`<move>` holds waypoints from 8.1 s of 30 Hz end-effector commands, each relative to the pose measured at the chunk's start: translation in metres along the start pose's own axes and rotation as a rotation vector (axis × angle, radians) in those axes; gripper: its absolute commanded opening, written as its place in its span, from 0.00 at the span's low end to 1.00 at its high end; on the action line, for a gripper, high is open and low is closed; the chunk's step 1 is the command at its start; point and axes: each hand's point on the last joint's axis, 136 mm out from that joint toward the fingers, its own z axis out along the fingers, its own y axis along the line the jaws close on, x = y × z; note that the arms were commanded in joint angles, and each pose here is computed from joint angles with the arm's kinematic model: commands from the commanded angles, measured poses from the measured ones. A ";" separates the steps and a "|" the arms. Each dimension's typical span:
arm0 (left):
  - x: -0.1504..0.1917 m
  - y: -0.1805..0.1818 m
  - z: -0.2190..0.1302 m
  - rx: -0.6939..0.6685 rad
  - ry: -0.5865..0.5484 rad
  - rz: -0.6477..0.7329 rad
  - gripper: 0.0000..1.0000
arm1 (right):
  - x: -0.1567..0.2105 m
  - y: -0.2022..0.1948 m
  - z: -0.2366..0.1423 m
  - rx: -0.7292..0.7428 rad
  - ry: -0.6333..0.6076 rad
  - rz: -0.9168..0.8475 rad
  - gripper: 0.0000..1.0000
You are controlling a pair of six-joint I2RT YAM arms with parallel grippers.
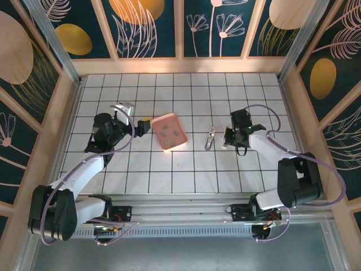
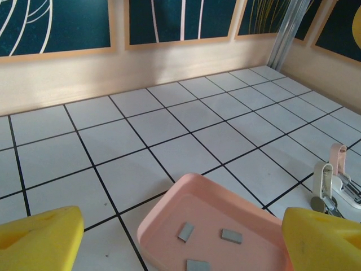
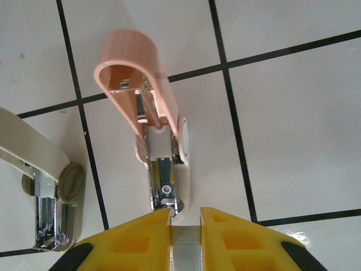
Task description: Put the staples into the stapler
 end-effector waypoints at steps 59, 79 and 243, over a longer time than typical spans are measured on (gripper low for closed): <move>-0.010 -0.003 0.000 0.003 -0.024 0.042 0.90 | -0.004 0.010 0.030 0.022 -0.021 -0.070 0.20; -0.010 -0.003 0.001 0.004 -0.024 0.043 0.90 | 0.002 0.005 0.034 0.055 -0.015 -0.072 0.20; -0.011 -0.013 0.003 0.044 -0.028 0.038 0.90 | 0.120 0.015 -0.004 0.014 0.378 0.083 0.34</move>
